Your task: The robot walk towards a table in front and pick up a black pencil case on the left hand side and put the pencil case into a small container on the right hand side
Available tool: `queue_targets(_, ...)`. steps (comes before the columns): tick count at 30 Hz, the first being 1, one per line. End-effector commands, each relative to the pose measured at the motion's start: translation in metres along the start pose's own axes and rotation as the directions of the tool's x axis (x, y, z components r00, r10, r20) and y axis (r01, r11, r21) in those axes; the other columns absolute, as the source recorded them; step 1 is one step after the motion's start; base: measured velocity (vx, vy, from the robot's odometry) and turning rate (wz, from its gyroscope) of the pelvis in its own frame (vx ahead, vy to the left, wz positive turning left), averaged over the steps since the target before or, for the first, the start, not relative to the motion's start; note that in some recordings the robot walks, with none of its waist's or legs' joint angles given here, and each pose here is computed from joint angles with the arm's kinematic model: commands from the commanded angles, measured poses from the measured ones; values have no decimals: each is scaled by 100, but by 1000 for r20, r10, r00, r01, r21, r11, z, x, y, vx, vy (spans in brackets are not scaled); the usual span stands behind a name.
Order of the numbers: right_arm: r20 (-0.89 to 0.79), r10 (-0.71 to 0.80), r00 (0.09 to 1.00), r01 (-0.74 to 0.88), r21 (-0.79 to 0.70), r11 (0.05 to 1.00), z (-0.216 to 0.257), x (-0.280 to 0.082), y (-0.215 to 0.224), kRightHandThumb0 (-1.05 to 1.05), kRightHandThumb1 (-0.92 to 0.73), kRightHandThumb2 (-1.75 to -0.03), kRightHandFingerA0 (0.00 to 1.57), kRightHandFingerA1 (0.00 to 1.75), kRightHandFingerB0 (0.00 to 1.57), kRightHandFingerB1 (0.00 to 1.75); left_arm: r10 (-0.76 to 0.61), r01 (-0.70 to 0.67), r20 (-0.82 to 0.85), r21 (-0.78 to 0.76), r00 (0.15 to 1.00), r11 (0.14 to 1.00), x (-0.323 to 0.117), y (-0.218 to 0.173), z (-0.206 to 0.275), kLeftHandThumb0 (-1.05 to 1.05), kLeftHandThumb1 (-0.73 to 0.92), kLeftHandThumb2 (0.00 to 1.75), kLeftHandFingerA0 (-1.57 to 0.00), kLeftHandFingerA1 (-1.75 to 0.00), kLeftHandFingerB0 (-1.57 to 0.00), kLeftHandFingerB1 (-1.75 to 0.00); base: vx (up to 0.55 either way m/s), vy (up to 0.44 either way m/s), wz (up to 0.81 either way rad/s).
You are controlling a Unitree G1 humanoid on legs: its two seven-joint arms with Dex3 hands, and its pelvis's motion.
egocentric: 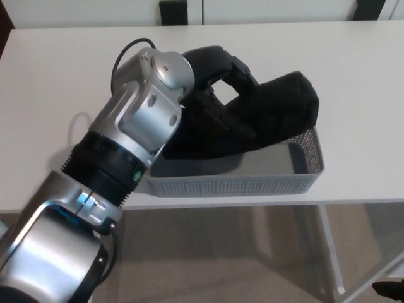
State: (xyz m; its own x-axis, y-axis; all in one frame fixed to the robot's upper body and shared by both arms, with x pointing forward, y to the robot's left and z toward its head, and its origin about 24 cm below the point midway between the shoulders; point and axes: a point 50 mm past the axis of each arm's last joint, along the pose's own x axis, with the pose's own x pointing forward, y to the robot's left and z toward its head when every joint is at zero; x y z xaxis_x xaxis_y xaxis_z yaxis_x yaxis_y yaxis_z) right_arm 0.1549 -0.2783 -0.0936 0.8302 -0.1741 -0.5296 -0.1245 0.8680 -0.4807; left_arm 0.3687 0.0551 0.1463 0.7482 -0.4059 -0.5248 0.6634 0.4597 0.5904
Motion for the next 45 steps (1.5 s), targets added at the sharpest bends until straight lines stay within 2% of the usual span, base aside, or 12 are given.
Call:
queue_targets(1,-19,-3,1000,3,3,1000,-3,-1,-3,-23,-67,-59,58,55,51,49,134,-113,-109,179,985,977,3,-6,-13,-56,55,60,-10,-35,0,-17,0,0,0)
queue_targets(2,-19,-3,1000,3,11,1000,-3,-1,-3,-23,-68,-59,56,53,50,50,146,-119,-125,203,981,972,4,-5,-14,-68,44,78,0,-21,0,-7,0,0,0)
queue_targets(10,-10,-2,1000,2,8,1000,-1,0,-3,-22,-68,-59,59,56,52,51,140,-104,-163,212,977,972,4,-1,-17,-81,50,83,0,-9,0,0,0,0,0)
queue_targets(21,0,-3,1000,3,23,1000,2,2,-4,-22,-67,-59,57,57,51,51,138,-105,-144,217,980,971,3,1,-13,-78,49,86,0,-18,0,-8,0,0,0)
queue_targets(26,-6,-7,1000,7,21,1000,1,2,-4,-23,-67,-60,59,56,51,51,141,-116,-122,195,982,974,-1,8,-7,-79,50,85,0,-12,0,-5,0,0,0)
queue_targets(27,-10,-5,1000,5,20,1000,2,2,-5,-23,-67,-60,63,57,52,50,162,-142,-81,211,983,967,-9,16,4,-88,53,89,0,-6,0,0,0,0,0)
queue_targets(32,-2,-6,1000,6,0,1000,3,3,-5,-24,-67,-59,69,59,53,51,231,-238,59,253,971,938,-34,40,35,-94,55,95,0,-2,0,0,0,0,0)
queue_targets(36,0,7,1000,-7,-5,1000,2,2,-6,-24,-67,-60,70,59,54,52,313,-358,205,244,927,901,-72,69,64,-99,61,100,0,0,0,0,0,0,0)
queue_targets(38,-2,9,1000,-9,4,1000,1,1,-6,-24,-67,-59,68,58,54,52,353,-409,247,234,902,882,-88,80,74,-94,60,100,0,-4,0,-4,0,0,0)
queue_targets(40,-3,11,1000,-11,3,1000,2,2,-7,-24,-67,-60,67,57,54,52,384,-452,282,237,879,860,-103,91,82,-100,65,102,0,0,0,0,0,0,0)
queue_targets(42,-13,11,1000,-11,-16,1000,0,2,-7,-26,-67,-59,68,57,54,50,435,-524,328,263,838,810,-131,108,92,-95,64,103,0,-7,0,-5,0,0,0)
queue_targets(45,-15,20,1000,-20,-22,1000,-2,0,-7,-25,-67,-59,67,57,53,51,458,-558,361,254,813,790,-153,119,93,-98,67,101,0,-1,-1,-2,0,0,0)
